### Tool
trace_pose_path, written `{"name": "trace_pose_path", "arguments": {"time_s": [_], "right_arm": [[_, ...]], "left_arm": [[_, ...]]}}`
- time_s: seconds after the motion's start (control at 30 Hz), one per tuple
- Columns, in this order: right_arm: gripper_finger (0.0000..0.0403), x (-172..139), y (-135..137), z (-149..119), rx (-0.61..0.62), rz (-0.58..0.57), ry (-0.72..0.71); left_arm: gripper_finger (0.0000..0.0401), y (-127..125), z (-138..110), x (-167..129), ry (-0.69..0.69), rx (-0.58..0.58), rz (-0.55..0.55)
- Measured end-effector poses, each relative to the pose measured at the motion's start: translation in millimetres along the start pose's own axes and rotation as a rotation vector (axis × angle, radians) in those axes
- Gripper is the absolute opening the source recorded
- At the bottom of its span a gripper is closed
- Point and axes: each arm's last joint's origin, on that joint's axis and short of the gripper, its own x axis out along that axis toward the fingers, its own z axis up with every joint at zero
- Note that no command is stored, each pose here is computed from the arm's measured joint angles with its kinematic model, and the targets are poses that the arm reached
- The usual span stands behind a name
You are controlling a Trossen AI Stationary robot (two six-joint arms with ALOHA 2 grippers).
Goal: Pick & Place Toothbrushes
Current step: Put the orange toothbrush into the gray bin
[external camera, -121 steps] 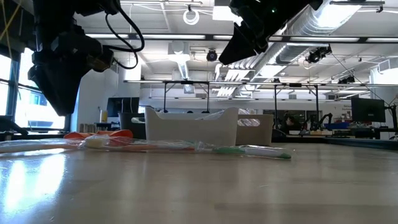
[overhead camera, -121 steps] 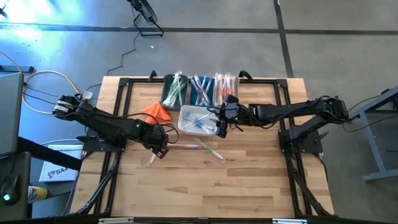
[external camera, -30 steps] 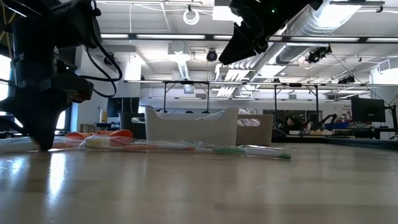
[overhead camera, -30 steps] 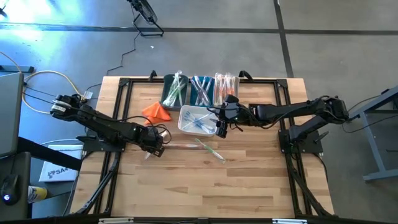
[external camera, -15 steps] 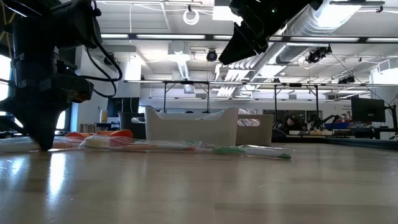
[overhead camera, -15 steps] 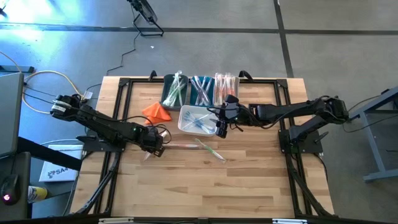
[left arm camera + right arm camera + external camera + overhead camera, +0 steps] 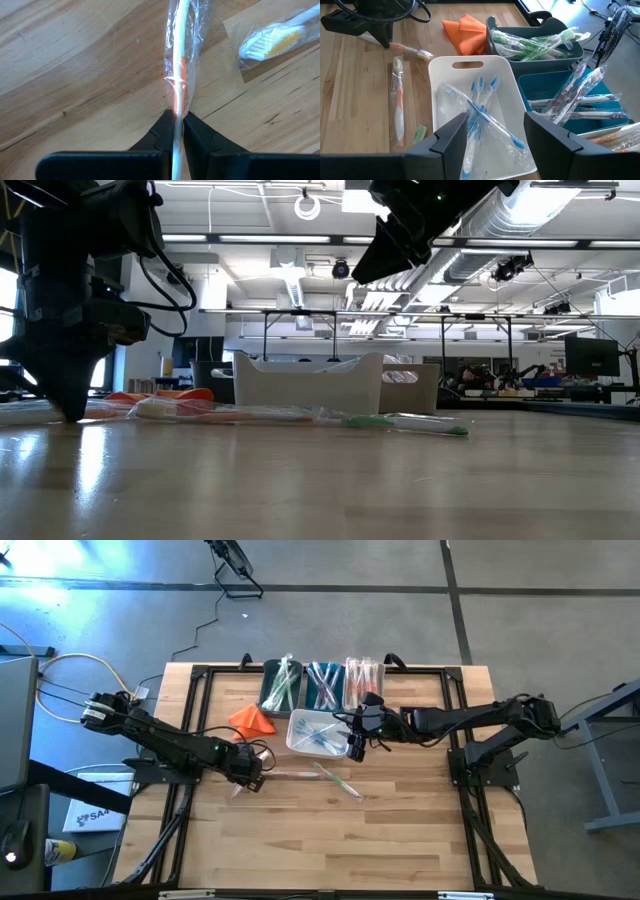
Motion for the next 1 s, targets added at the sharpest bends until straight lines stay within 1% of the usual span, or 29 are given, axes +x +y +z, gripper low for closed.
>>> {"name": "trace_pose_path", "arguments": {"time_s": [0.57,0.8,1.0], "right_arm": [[0.0188,0.0,0.0,0.1,-0.001,0.000,0.000],[0.0188,0.0,0.0,0.3,-0.003,0.000,-0.003],[0.0188,0.0,0.1,2.0,0.002,0.001,-0.020]], "left_arm": [[0.0020,0.2,-0.1,0.1,0.003,0.006,0.001],[0.0020,0.2,-0.6,0.1,0.018,0.052,-0.002],[0.0020,0.2,-0.6,0.1,0.020,0.056,-0.002]]}}
